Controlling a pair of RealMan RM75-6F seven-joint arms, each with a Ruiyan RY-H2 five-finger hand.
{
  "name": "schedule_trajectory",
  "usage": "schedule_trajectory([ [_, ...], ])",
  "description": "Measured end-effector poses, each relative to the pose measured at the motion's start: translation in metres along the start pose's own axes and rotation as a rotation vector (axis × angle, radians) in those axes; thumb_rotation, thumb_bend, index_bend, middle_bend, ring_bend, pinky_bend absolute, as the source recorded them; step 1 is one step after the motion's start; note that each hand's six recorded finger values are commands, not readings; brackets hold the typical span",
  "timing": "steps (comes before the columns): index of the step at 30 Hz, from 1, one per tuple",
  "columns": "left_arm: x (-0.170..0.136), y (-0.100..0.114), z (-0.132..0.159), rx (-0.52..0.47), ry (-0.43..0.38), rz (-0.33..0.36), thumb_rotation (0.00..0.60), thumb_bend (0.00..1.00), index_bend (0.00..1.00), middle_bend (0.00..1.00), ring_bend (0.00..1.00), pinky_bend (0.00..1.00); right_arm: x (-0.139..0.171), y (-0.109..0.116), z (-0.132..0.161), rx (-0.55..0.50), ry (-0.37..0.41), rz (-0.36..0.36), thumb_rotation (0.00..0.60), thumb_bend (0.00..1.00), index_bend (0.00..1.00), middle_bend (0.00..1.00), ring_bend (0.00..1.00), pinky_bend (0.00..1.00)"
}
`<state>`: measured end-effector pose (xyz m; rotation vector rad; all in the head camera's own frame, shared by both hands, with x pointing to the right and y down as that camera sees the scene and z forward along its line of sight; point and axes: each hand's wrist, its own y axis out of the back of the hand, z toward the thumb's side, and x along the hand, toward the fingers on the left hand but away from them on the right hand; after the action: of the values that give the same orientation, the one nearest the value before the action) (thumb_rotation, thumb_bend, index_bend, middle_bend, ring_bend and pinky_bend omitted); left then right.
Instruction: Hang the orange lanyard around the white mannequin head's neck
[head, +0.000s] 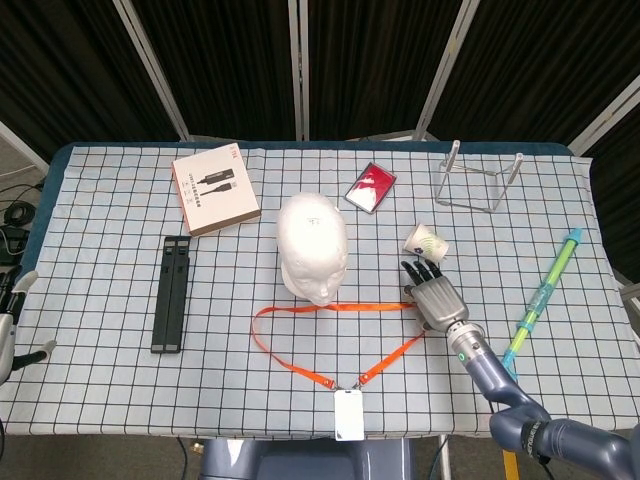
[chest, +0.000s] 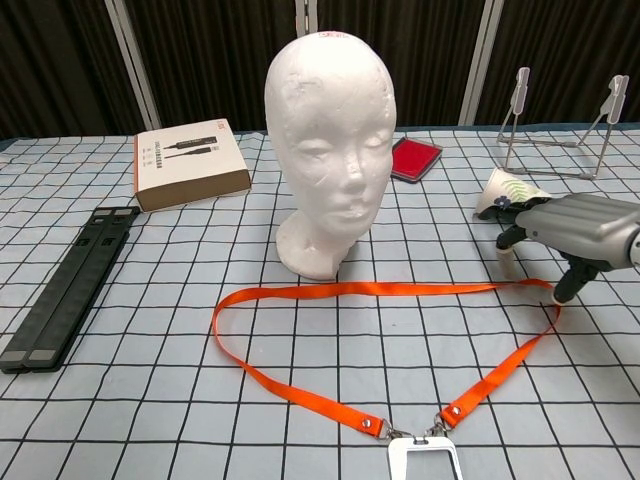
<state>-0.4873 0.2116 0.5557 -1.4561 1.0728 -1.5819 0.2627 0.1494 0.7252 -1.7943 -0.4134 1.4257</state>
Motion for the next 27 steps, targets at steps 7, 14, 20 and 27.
schedule_trajectory([
  [7, 0.000, -0.001, 0.000, 0.000, -0.002, -0.004, 0.600, 0.00, 0.00, 0.00, 0.00, 0.00, -0.001, -0.002, -0.003, 0.045, -0.005, -0.002, 0.600, 0.32, 0.51, 0.00, 0.00, 0.00],
  [14, -0.001, -0.001, 0.001, -0.002, -0.003, -0.003, 0.600, 0.00, 0.00, 0.00, 0.00, 0.00, -0.001, -0.006, -0.006, 0.076, -0.004, -0.009, 0.600, 0.35, 0.57, 0.00, 0.00, 0.00],
  [20, -0.001, -0.001, 0.000, -0.002, -0.001, -0.005, 0.600, 0.00, 0.00, 0.00, 0.00, 0.00, -0.001, -0.011, -0.008, 0.074, -0.003, -0.009, 0.600, 0.44, 0.63, 0.00, 0.00, 0.00],
  [27, 0.000, -0.002, 0.001, -0.003, -0.007, -0.008, 0.600, 0.00, 0.00, 0.00, 0.00, 0.00, 0.001, -0.008, -0.006, 0.040, 0.008, -0.033, 0.600, 0.45, 0.69, 0.00, 0.00, 0.00],
])
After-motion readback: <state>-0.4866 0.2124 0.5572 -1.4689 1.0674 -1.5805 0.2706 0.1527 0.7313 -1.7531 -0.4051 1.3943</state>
